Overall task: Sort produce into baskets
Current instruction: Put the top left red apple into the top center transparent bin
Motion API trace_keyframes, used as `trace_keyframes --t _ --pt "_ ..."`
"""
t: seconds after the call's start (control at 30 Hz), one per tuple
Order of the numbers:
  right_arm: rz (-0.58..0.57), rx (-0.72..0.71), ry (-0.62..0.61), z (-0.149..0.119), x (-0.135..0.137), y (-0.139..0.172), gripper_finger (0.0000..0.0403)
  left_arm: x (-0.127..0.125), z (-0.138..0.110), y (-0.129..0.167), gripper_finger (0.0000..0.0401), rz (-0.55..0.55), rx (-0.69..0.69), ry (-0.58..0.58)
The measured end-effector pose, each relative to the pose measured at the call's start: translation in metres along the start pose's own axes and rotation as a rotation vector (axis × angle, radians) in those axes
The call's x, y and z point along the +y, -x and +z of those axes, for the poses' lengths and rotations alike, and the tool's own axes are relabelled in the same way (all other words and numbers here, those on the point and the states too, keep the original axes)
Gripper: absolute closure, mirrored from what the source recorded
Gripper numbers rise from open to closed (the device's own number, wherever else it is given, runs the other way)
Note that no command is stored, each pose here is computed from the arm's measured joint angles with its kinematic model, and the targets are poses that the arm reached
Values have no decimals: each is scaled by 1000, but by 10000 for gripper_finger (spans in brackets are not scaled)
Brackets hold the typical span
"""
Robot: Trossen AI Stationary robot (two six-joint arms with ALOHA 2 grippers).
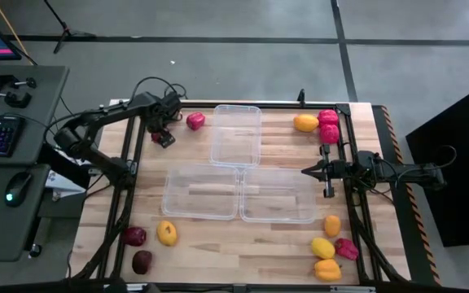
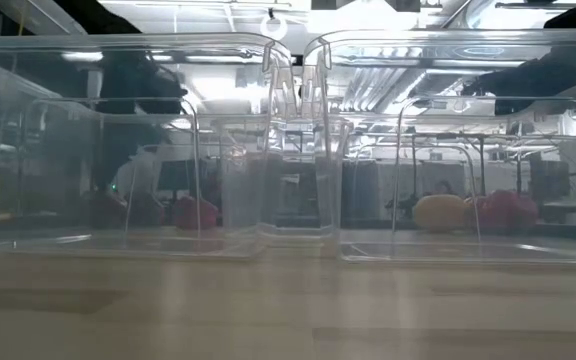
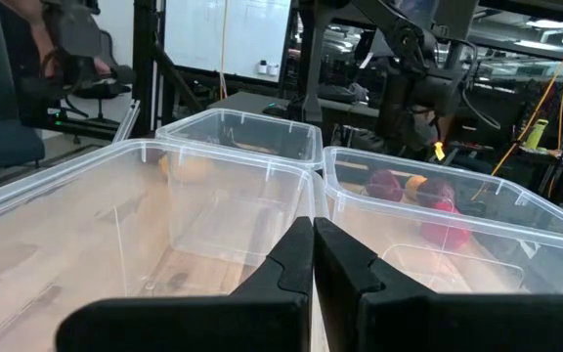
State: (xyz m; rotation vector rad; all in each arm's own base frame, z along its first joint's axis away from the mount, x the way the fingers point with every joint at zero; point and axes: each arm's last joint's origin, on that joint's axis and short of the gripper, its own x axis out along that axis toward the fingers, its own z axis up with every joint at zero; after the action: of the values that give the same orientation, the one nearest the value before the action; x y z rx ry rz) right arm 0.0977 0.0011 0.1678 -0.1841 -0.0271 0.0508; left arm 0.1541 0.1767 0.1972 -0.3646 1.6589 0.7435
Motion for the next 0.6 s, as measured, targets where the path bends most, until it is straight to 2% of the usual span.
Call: trace_keyframes --t 0.2,0.6 --pt "0 0 0 0 0 0 402 -5 10 -19 100 -12 81 -67" --pt "0 0 0 0 0 0 402 -11 24 -52 105 40 202 -96"
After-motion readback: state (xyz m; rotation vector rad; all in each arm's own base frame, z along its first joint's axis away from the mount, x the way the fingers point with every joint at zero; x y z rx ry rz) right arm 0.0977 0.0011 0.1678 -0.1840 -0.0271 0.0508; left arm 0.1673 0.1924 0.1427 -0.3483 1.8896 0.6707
